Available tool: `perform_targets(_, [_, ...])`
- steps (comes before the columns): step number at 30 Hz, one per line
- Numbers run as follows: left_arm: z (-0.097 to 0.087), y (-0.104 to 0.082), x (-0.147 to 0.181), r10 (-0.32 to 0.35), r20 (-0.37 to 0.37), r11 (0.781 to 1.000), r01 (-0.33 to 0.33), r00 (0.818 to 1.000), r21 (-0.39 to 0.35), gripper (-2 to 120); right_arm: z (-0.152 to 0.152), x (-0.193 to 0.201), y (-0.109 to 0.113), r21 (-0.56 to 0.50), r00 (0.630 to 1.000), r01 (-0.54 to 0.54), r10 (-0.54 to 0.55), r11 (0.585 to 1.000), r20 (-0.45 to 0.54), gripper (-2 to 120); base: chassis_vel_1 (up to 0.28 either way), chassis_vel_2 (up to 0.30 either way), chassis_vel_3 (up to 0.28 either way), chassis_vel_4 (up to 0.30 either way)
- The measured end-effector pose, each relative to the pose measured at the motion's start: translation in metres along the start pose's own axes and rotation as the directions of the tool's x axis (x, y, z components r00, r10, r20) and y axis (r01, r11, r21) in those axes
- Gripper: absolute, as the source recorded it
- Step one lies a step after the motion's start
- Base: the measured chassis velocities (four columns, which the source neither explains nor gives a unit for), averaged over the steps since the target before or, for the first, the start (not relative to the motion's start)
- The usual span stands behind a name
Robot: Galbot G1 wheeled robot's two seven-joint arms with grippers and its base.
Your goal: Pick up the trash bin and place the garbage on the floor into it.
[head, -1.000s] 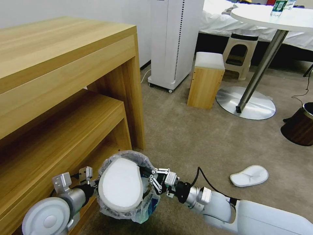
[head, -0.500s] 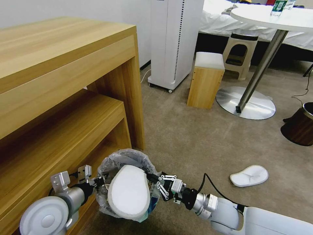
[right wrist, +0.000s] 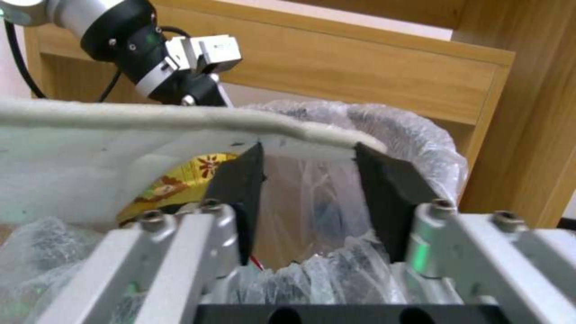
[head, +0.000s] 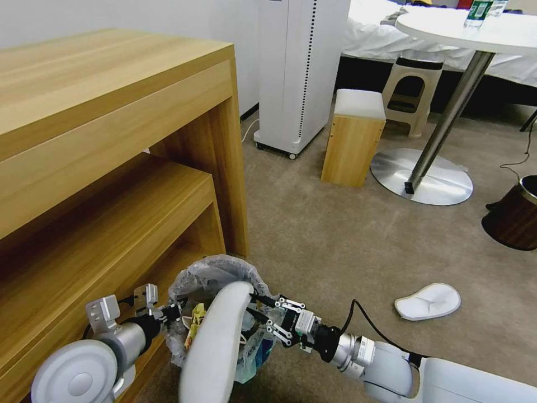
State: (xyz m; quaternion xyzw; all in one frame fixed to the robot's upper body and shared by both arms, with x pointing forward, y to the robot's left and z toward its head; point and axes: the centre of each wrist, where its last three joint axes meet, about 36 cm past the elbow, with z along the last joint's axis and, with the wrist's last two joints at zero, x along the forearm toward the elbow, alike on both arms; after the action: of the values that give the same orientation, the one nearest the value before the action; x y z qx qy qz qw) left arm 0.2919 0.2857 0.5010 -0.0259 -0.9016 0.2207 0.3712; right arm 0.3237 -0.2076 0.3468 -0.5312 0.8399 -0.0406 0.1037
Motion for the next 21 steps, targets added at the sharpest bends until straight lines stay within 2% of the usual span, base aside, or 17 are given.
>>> perform_targets(1, [0.0000, 0.0000, 0.0000, 0.000, 0.000, 1.000, 0.000, 1.000, 0.000, 0, 0.0000, 0.0000, 0.0000, 0.000, 1.000, 0.000, 0.000, 1.000, 0.000, 44, 0.000, 0.000, 0.000, 0.000])
perform_targets(3, [0.0014, -0.0011, 0.0005, 0.003, -0.002, 1.000, -0.003, 1.000, 0.002, 0, 0.0002, 0.0001, 0.0005, -0.001, 1.000, -0.002, 0.002, 1.000, -0.007, 56, 0.000, 0.000, 0.000, 0.000])
perform_targets(4, [0.0014, -0.0011, 0.0005, 0.003, -0.002, 1.000, -0.003, 1.000, 0.002, 0, 0.0002, 0.0001, 0.0005, -0.001, 1.000, -0.002, 0.002, 1.000, -0.007, 56, 0.000, 0.000, 0.000, 0.000])
perform_targets(7, [0.0024, -0.0013, 0.0010, 0.003, -0.004, 1.000, -0.003, 1.000, 0.002, 0, -0.0008, -0.0009, -0.0001, -0.001, 1.000, -0.013, 0.013, 1.000, -0.015, 71, 0.000, 0.000, 0.000, 0.000])
perform_targets(8, [0.0024, -0.0013, 0.0010, 0.003, -0.004, 1.000, -0.003, 1.000, 0.002, 0, -0.0008, -0.0009, -0.0001, -0.001, 1.000, -0.013, 0.013, 1.000, -0.015, 71, 0.000, 0.000, 0.000, 0.000])
perform_targets(10, [0.0031, -0.0012, 0.0012, 0.002, -0.006, 1.000, -0.002, 1.000, 0.002, 0, -0.0010, -0.0006, -0.0007, 0.000, 1.000, -0.014, 0.014, 1.000, -0.018, 81, 0.000, 0.000, 0.000, 0.000])
perform_targets(13, [0.0033, -0.0012, 0.0012, 0.002, -0.007, 1.000, -0.002, 1.000, 0.002, 0, -0.0012, -0.0007, -0.0012, 0.002, 1.000, -0.014, 0.015, 1.000, -0.018, 88, 0.000, 0.000, 0.000, 0.000])
perform_targets(14, [0.0035, -0.0014, 0.0012, 0.004, -0.008, 1.000, -0.004, 1.000, 0.003, 0, -0.0014, -0.0009, -0.0016, 0.003, 1.000, -0.016, 0.016, 1.000, -0.018, 96, 0.000, 0.000, 0.000, 0.000])
perform_targets(21, [0.0058, -0.0031, 0.0018, 0.012, -0.015, 1.000, -0.011, 1.000, 0.005, 0, -0.0011, -0.0023, -0.0024, 0.004, 1.000, -0.024, 0.024, 1.000, -0.015, 100, 0.000, 0.000, 0.000, 0.000])
